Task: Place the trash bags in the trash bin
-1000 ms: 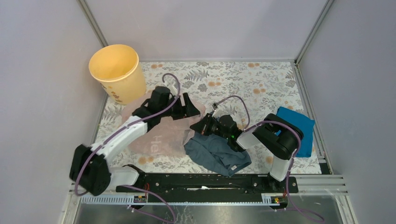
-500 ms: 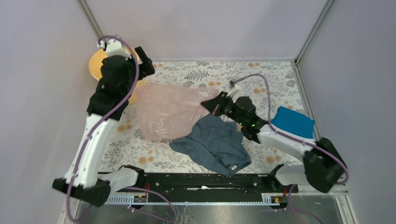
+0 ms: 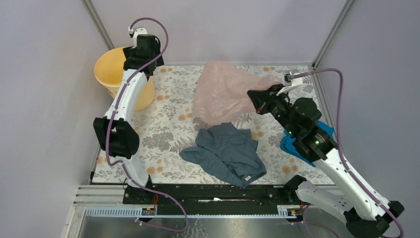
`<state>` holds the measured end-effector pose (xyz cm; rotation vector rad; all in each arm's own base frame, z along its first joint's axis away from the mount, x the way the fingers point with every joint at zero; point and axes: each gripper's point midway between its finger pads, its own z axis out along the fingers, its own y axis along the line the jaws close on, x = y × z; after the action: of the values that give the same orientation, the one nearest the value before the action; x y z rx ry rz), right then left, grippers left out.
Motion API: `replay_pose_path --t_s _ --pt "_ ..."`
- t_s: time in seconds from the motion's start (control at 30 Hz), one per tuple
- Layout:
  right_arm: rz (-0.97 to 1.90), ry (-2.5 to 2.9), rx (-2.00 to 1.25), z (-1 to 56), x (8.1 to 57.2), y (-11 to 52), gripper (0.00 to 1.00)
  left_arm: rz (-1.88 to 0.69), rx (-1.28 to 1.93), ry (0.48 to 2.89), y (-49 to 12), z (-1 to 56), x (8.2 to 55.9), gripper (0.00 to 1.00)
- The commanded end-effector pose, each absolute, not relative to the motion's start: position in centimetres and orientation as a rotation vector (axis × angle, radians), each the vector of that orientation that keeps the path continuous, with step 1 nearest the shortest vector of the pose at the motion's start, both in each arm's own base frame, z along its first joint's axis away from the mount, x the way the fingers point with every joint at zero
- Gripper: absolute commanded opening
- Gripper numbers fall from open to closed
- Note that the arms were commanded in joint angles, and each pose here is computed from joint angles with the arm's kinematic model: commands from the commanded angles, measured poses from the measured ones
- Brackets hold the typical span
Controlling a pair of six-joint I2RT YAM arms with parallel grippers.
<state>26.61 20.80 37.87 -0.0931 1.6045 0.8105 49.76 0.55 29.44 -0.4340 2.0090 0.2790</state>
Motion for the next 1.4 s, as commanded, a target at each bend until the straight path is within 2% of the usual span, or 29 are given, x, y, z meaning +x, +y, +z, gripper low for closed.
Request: replay_pose_path --t_s 0.0,0.1,0.23,0.33,0.43,0.53,0.67,0.83,0.9,1.23,1.37 --pt "0.659 1.586 -0.118 39.5 25.5 17.6 0.00 0.407 -0.448 1.937 2.9 31.5 50.7 0.92" --pt "0.629 1.563 -0.116 39.9 24.8 16.4 0.00 0.429 -0.401 1.964 3.0 29.9 51.4 0.75" --pt "0.596 1.565 -0.110 39.5 24.4 15.6 0.00 0.393 -0.357 2.022 2.3 28.0 52.1 0.67" --pt "0.598 1.566 -0.109 39.4 24.2 15.4 0.00 0.388 -0.326 2.055 2.2 26.8 52.4 0.66" --pt "0.617 1.568 -0.114 39.4 24.0 15.7 0.00 0.390 -0.318 2.103 2.8 25.4 52.6 0.69" --pt "0.637 1.571 -0.110 39.2 23.9 15.9 0.00 0.364 -0.327 2.104 3.1 25.2 52.1 0.66" --pt "0.686 1.585 -0.133 38.5 23.7 16.9 0.00 0.276 -0.268 2.113 2.2 24.7 52.2 0.52" --pt "0.738 1.623 -0.146 37.1 23.7 18.1 0.00 0.204 -0.275 2.159 2.2 23.5 52.3 0.26" --pt "0.751 1.627 -0.145 36.8 23.8 18.3 0.00 0.193 -0.263 2.169 2.1 23.3 52.2 0.21" --pt "0.721 1.605 -0.121 36.9 24.4 17.9 0.00 -0.172 -0.153 2.147 -4.6 25.7 52.0 0.02" --pt "0.712 1.617 -0.129 36.6 24.5 18.0 0.00 -0.303 -0.070 2.153 -9.5 26.2 51.3 0.00"
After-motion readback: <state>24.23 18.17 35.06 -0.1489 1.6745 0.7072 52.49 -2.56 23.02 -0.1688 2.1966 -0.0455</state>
